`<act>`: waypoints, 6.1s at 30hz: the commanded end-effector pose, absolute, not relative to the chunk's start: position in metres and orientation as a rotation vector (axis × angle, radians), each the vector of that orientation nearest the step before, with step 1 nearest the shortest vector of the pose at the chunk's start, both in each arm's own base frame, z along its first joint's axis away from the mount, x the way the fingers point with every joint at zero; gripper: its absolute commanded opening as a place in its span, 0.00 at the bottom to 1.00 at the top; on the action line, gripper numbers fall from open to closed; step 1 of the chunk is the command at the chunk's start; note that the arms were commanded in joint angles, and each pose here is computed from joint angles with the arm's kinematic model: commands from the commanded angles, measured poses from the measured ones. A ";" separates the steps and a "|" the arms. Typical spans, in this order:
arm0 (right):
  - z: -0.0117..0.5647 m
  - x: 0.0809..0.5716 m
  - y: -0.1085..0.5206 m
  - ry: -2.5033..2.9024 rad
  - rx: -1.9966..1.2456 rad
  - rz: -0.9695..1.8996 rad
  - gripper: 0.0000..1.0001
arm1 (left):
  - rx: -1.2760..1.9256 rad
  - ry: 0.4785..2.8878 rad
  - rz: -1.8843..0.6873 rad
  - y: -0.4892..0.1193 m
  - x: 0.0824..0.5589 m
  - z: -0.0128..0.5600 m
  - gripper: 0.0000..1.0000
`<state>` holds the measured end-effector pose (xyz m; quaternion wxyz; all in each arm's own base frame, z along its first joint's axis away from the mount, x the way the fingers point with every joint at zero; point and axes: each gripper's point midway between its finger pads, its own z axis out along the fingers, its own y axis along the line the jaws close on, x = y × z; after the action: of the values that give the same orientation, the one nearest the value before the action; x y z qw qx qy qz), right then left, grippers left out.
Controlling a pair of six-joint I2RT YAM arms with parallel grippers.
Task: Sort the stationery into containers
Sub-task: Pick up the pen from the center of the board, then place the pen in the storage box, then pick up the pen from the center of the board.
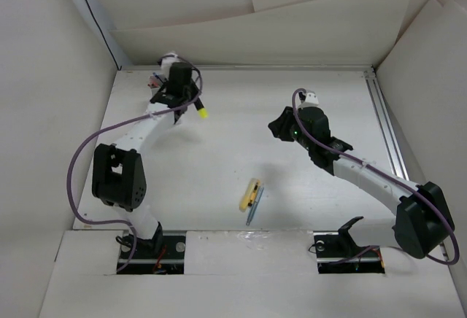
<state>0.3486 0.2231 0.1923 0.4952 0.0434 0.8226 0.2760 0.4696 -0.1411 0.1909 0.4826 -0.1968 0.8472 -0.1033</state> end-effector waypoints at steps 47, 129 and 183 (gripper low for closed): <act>0.225 0.346 0.237 1.883 -0.001 0.776 0.35 | -0.531 1.471 0.528 0.016 0.567 0.231 0.00; 0.201 0.361 0.209 1.953 0.177 0.650 0.24 | 0.548 2.593 -0.186 -0.314 0.214 0.033 0.23; 0.205 0.360 0.213 1.949 0.164 0.671 0.24 | -0.195 2.176 -0.315 -0.226 0.363 0.171 0.00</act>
<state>0.3527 0.2113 0.1813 0.4894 0.0644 0.8284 0.2647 0.3256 -0.2534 0.1142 0.3828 0.0100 0.9206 -0.0771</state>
